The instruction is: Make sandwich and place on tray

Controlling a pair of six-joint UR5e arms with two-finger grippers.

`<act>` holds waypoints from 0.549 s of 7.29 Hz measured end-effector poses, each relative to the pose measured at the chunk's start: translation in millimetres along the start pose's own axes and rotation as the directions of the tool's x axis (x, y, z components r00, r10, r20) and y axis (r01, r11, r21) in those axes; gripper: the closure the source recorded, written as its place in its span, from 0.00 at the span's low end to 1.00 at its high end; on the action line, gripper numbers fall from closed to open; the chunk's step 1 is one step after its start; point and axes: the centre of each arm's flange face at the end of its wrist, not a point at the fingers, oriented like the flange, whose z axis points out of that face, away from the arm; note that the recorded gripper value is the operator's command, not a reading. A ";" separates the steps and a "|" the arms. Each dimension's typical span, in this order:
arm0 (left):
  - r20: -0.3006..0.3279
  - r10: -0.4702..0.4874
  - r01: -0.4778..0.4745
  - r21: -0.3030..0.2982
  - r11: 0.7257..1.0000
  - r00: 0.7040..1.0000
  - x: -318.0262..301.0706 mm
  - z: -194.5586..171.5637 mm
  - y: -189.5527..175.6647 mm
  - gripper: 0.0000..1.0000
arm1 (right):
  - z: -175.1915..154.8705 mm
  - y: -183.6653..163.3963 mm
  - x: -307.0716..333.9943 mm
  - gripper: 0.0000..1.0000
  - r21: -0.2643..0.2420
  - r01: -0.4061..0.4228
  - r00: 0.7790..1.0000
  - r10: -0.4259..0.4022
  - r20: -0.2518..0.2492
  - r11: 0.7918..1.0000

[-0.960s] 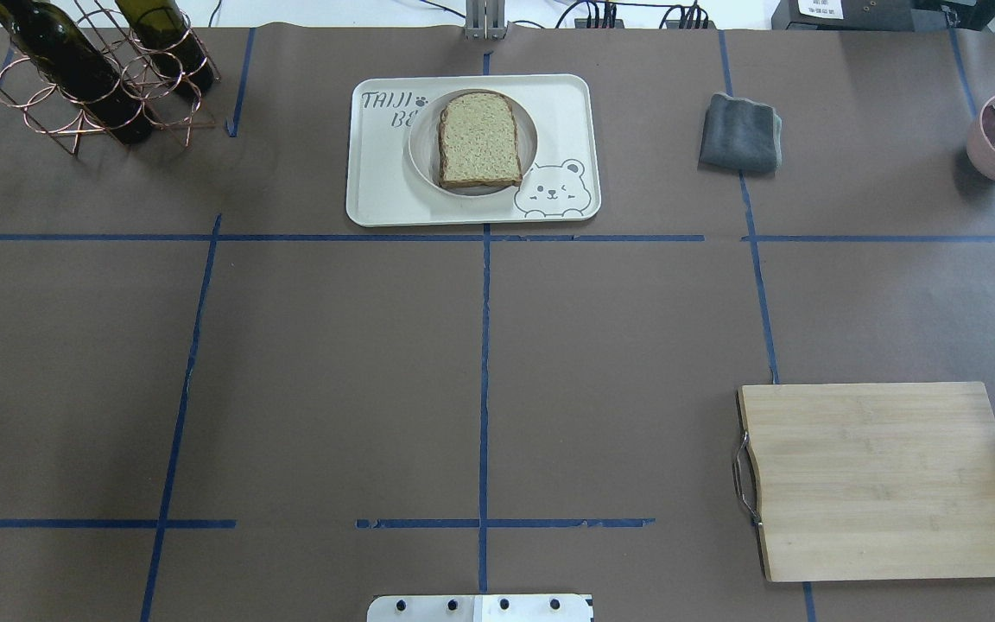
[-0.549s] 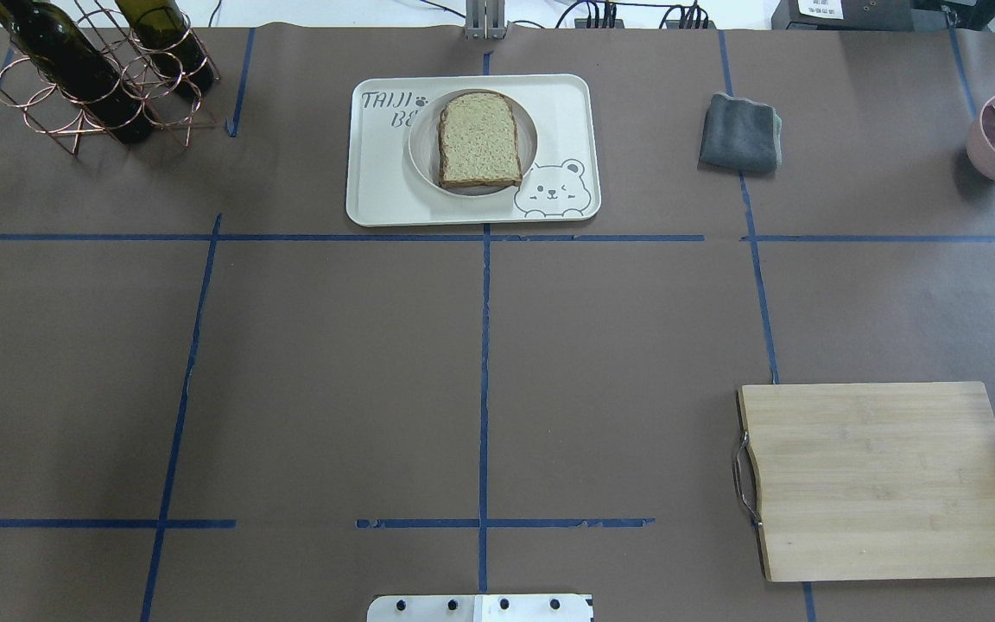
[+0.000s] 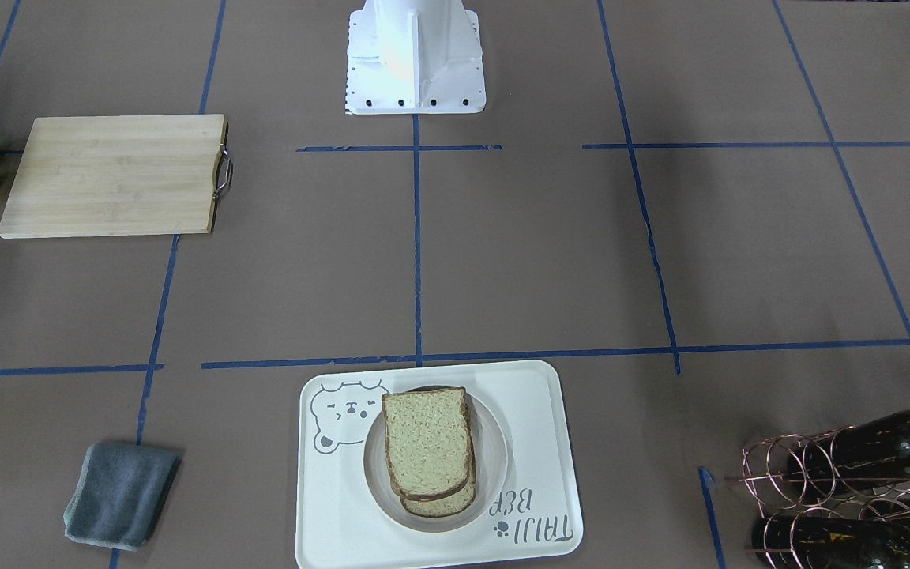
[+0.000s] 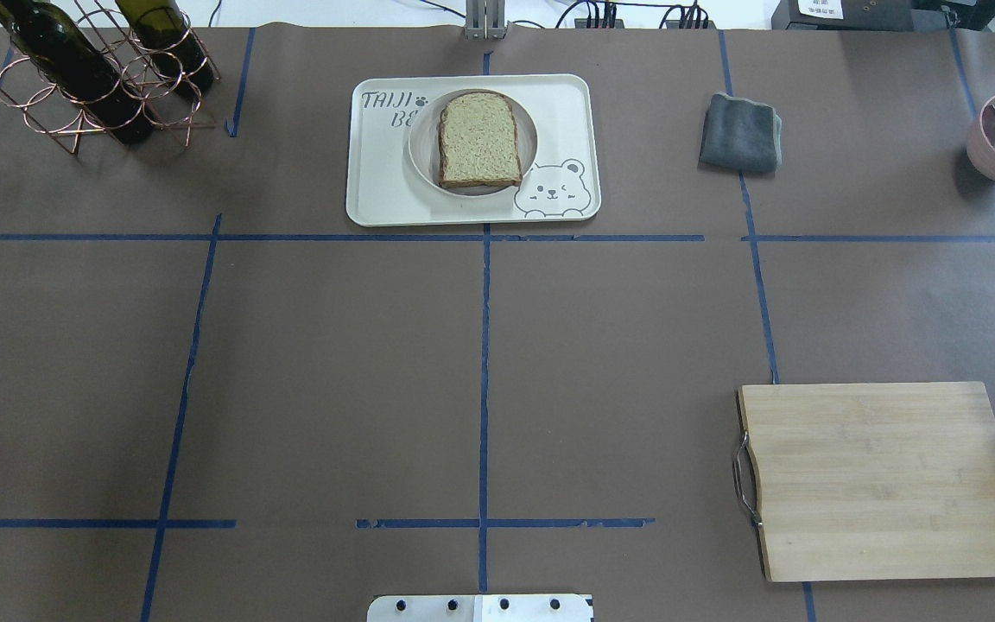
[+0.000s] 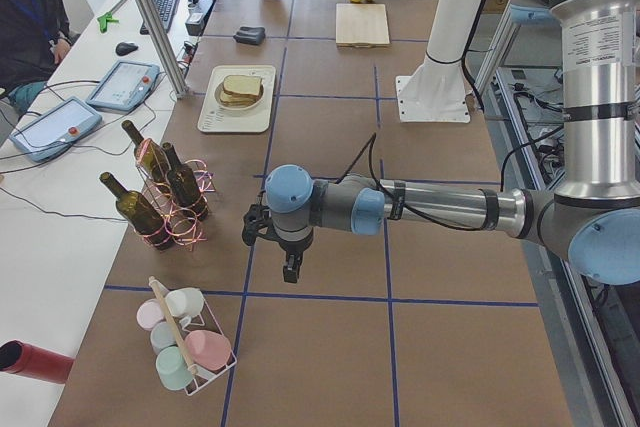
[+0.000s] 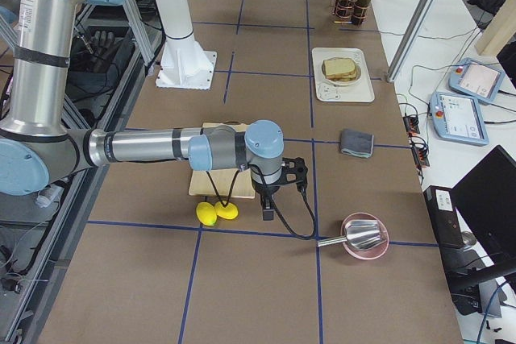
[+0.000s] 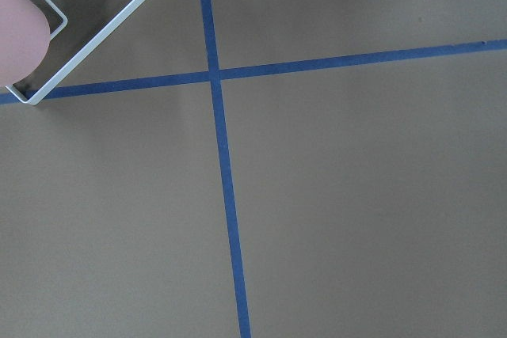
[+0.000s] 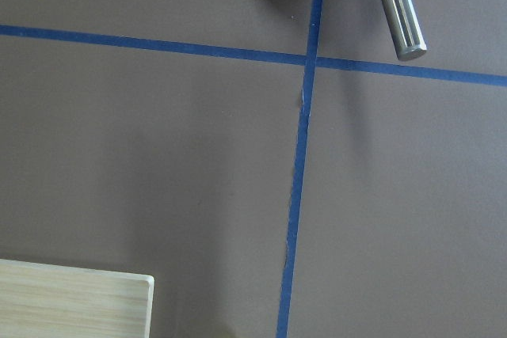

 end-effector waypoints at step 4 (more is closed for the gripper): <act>0.000 0.003 -0.003 0.002 1.000 1.000 1.5 -1.4 1.7 0.00 | 7.2 3.2 7.0 0.00 -0.016 -0.021 1.000 0.021 0.003 1.000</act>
